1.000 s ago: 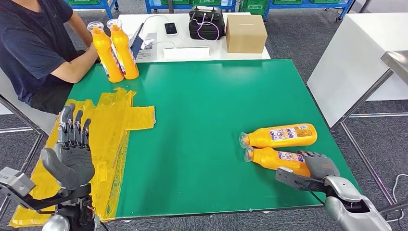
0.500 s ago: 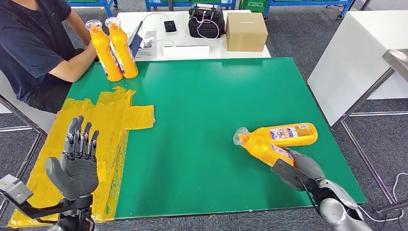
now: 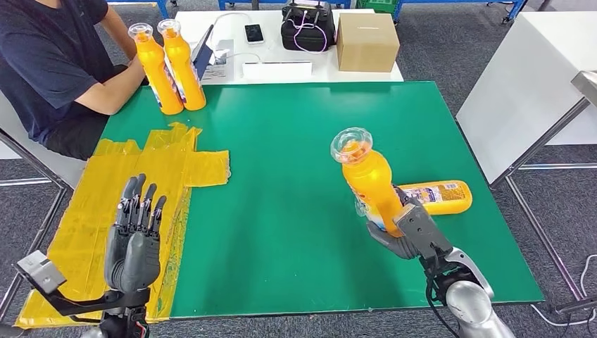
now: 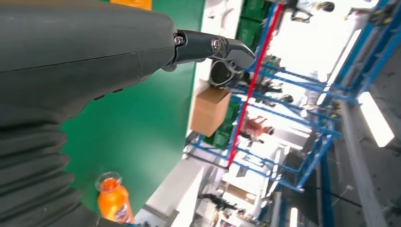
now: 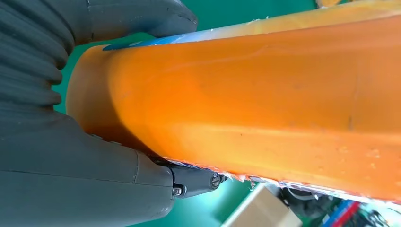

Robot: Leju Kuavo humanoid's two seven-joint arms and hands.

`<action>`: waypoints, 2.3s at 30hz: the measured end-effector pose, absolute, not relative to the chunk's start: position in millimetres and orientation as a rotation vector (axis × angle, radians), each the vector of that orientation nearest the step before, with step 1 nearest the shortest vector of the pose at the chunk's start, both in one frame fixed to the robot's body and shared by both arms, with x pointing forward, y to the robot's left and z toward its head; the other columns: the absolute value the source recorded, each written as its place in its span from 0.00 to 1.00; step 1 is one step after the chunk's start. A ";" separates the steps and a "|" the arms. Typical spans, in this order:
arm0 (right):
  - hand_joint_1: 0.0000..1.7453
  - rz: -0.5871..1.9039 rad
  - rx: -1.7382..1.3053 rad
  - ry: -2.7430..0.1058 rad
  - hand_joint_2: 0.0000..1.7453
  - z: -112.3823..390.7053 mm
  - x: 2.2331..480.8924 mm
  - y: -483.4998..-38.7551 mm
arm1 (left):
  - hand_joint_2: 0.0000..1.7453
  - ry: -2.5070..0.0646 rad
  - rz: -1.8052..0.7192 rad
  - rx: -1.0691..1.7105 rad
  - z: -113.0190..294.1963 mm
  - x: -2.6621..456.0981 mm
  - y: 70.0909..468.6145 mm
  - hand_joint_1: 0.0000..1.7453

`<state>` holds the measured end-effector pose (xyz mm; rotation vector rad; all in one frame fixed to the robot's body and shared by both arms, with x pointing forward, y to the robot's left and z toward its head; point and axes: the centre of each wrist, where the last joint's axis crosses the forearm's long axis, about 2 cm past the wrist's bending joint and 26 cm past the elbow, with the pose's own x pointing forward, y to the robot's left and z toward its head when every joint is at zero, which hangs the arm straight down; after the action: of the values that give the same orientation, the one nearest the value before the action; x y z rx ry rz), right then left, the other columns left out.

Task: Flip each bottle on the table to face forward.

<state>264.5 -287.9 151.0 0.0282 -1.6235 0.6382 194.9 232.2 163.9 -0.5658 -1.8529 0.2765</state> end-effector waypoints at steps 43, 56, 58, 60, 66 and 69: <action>1.00 0.952 0.043 -1.800 1.00 174.4 282.7 -72.4 | 1.00 -1.819 0.242 -0.663 184.0 234.4 161.0 0.00; 1.00 1.050 0.090 -1.792 1.00 163.4 261.2 -47.5 | 1.00 -1.808 0.256 -0.640 181.3 234.1 158.7 1.00; 1.00 1.048 0.089 -1.789 1.00 162.2 261.1 -47.4 | 1.00 -1.808 0.258 -0.638 180.4 234.1 158.6 1.00; 1.00 1.047 0.088 -1.786 1.00 161.2 261.1 -47.5 | 1.00 -1.809 0.259 -0.637 179.7 234.1 158.6 1.00; 1.00 1.048 0.086 -1.781 1.00 159.7 261.3 -47.8 | 1.00 -1.811 0.264 -0.637 178.3 234.3 158.4 1.00; 1.00 1.041 0.079 -1.782 1.00 159.1 261.5 -48.2 | 1.00 -1.817 0.269 -0.641 178.1 234.1 158.4 1.00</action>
<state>261.5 -48.2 159.1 0.0787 -1.7818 1.0413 234.1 158.4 178.1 -0.6405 -1.8174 0.2687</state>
